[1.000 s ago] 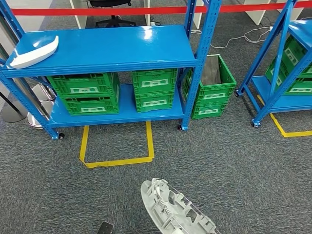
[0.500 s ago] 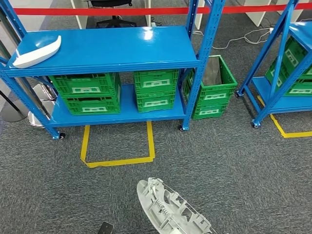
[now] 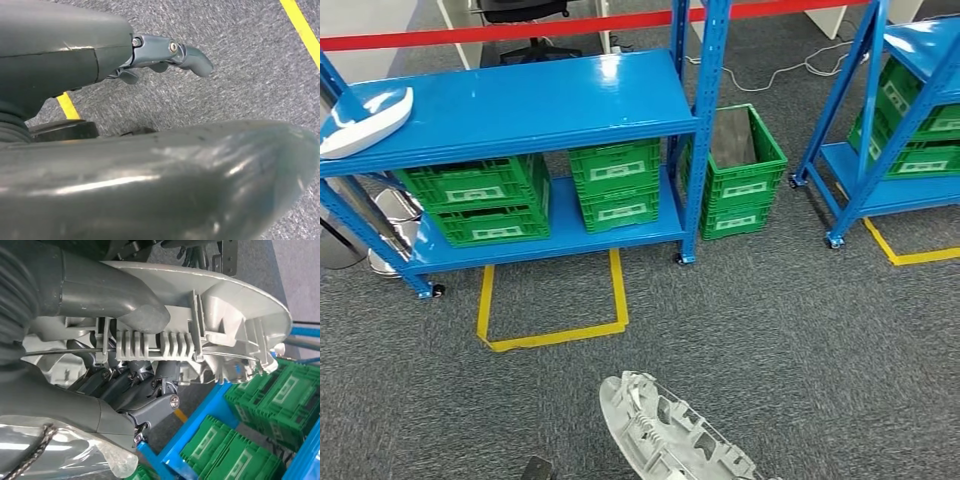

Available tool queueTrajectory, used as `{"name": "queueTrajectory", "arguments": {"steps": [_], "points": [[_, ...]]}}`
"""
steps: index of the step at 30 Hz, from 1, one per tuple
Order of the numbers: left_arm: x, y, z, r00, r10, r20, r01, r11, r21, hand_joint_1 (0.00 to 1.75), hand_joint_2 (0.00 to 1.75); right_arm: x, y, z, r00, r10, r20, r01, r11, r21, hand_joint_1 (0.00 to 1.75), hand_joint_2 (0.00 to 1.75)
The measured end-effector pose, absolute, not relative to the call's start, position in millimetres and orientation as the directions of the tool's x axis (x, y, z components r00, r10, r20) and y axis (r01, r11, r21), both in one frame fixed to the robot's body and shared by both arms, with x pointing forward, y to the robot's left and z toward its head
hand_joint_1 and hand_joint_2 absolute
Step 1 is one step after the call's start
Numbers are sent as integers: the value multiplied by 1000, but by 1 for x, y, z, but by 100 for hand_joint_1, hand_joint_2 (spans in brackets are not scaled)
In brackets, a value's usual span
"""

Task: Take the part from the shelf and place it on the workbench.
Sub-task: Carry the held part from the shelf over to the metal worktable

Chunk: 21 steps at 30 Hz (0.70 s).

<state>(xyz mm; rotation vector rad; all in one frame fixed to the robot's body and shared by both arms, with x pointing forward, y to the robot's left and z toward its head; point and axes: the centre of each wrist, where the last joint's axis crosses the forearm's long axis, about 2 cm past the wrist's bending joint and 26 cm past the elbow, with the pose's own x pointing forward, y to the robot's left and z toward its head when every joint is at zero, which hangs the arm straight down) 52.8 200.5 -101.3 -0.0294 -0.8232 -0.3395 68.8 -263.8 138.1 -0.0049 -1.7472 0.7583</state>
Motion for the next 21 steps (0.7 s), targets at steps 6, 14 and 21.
{"name": "queueTrajectory", "arguments": {"steps": [6, 14, 21], "points": [[53, 201, -101, 630, -284, 723, 306, 946, 104, 0, 0, 69, -260, 134, -321, 381, 867, -381, 786, -487, 175, 175], [53, 199, -101, 631, -279, 724, 302, 948, 102, 0, 0, 69, -259, 134, -320, 386, 865, -374, 788, -489, 175, 175], [52, 200, -101, 636, -273, 722, 295, 950, 100, 0, 0, 68, -257, 133, -291, 408, 865, -370, 786, -495, 175, 175]]}}
